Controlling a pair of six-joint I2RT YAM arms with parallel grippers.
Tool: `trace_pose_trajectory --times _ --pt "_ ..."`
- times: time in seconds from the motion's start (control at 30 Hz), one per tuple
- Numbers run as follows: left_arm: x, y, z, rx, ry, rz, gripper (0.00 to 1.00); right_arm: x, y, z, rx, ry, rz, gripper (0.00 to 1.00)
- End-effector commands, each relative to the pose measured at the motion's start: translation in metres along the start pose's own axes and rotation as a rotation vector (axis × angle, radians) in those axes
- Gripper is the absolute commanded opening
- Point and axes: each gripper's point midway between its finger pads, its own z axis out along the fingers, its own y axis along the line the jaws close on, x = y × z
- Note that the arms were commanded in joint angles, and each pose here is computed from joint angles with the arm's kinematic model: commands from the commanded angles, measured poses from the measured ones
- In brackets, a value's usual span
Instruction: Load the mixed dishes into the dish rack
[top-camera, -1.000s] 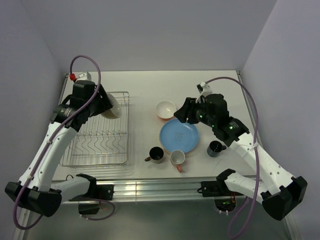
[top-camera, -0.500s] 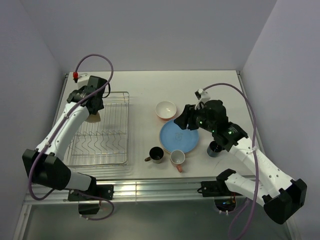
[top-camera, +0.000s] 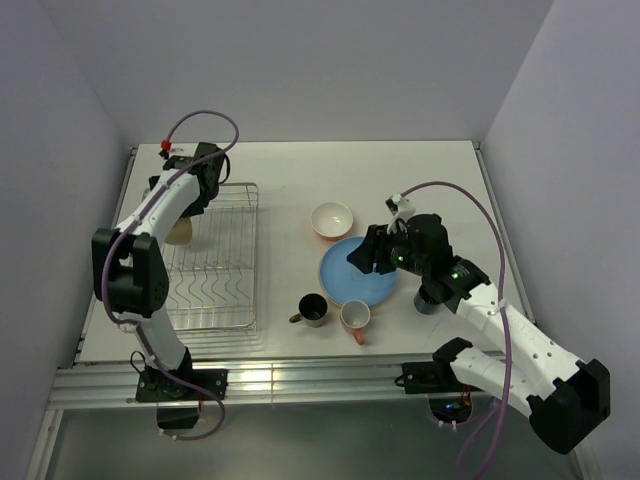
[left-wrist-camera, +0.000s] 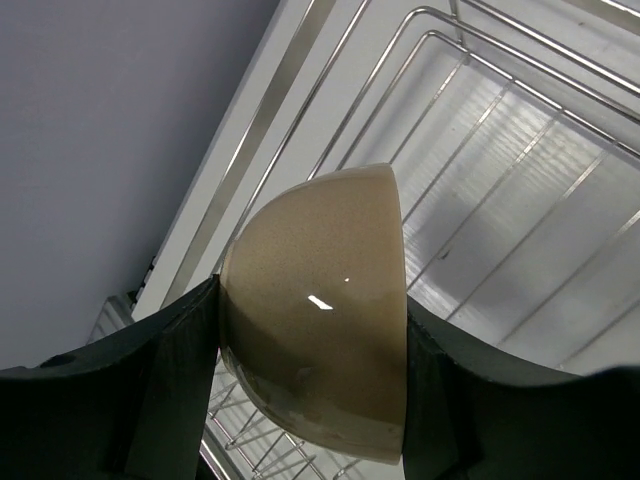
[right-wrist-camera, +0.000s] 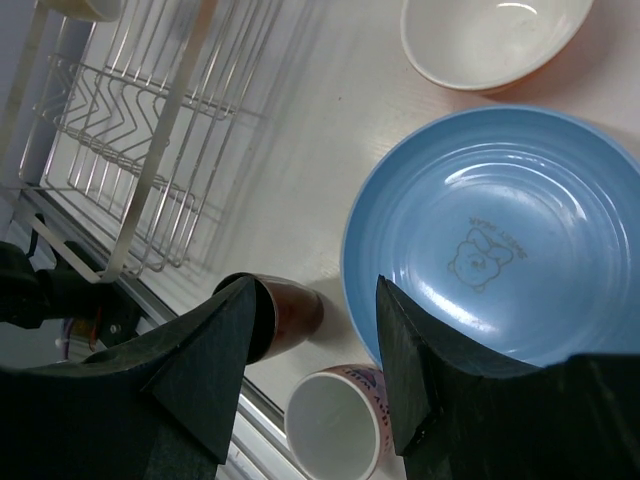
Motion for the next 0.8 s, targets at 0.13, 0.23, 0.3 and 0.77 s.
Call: trace_pose_trajectory --times 0.13,0.23,0.3,0.77 --pt "-0.027 0.016 0.016 -0.141 -0.021 0.061 0.00 -0.022 0.013 -0.009 -0.055 -0.099 -0.055 0.59" --pt "-0.022 0.017 0.023 -0.170 -0.001 0.096 0.00 -0.021 0.011 -0.009 -0.045 -0.096 -0.060 0.59" --pt "-0.016 0.015 0.030 -0.164 0.027 0.117 0.00 -0.021 0.011 -0.009 -0.047 -0.100 -0.060 0.59" --pt "0.020 0.016 0.049 -0.167 0.105 0.196 0.00 -0.019 0.010 -0.008 -0.046 -0.100 -0.057 0.59"
